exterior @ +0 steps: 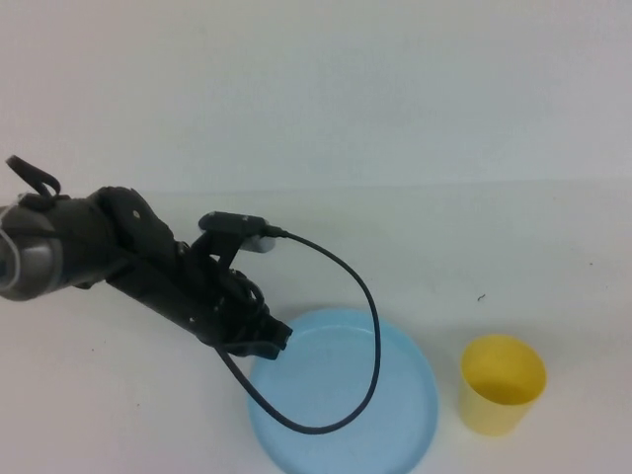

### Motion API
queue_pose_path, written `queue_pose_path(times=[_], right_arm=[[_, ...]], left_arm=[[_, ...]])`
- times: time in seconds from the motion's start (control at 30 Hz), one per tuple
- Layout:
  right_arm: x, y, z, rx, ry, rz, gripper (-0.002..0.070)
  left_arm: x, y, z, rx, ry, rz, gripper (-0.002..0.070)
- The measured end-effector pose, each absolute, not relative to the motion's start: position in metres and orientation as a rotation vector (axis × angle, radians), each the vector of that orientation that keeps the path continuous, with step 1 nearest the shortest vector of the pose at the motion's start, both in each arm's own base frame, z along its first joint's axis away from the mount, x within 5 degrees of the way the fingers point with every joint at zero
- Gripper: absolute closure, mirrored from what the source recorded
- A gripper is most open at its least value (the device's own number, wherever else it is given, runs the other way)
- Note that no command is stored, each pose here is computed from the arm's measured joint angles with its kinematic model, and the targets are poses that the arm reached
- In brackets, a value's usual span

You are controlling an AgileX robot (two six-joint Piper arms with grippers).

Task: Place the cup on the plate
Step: Place the plate on the center of the table

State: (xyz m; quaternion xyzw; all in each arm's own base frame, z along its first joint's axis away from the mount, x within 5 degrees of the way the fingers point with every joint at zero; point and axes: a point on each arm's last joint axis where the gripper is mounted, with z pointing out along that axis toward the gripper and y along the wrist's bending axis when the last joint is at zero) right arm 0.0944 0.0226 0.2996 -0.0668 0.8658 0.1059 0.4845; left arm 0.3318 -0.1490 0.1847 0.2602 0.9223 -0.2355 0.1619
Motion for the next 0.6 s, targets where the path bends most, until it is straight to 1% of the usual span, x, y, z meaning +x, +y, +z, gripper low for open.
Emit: queue_pose_path(times=[0.1, 0.23, 0.3, 0.37, 0.43, 0.5, 0.53, 0.6], right_arm=[[0.098, 0.024, 0.297, -0.195, 2.138, 0.259, 0.0675], [0.109, 0.026, 0.290, -0.232, 2.191, 0.289, 0.0675], [0.117, 0.028, 0.286, -0.273, 2.218, 0.306, 0.0675], [0.125, 0.032, 0.281, -0.354, 2.239, 0.334, 0.0665], [0.133, 0.037, 0.276, -0.420, 2.262, 0.389, 0.0618], [0.141, 0.042, 0.271, -0.479, 2.279, 0.468, 0.0547], [0.146, 0.045, 0.269, -0.507, 2.292, 0.504, 0.0499], [0.156, 0.048, 0.266, -0.553, 2.325, 0.559, 0.0405]], left_arm=[[0.332, -0.157, 0.176, 0.760, 2.641, -0.669, 0.0673], [0.333, -0.167, 0.175, 0.757, 2.599, -0.626, 0.0673], [0.334, -0.168, 0.176, 0.746, 2.594, -0.622, 0.0661], [0.335, -0.168, 0.177, 0.772, 2.589, -0.603, 0.0608], [0.336, -0.168, 0.178, 0.789, 2.580, -0.592, 0.0501], [0.337, -0.167, 0.179, 0.783, 2.579, -0.592, 0.0387], [0.338, -0.167, 0.181, 0.787, 2.572, -0.589, 0.0340], [0.338, -0.163, 0.184, 0.837, 2.567, -0.563, 0.0298]])
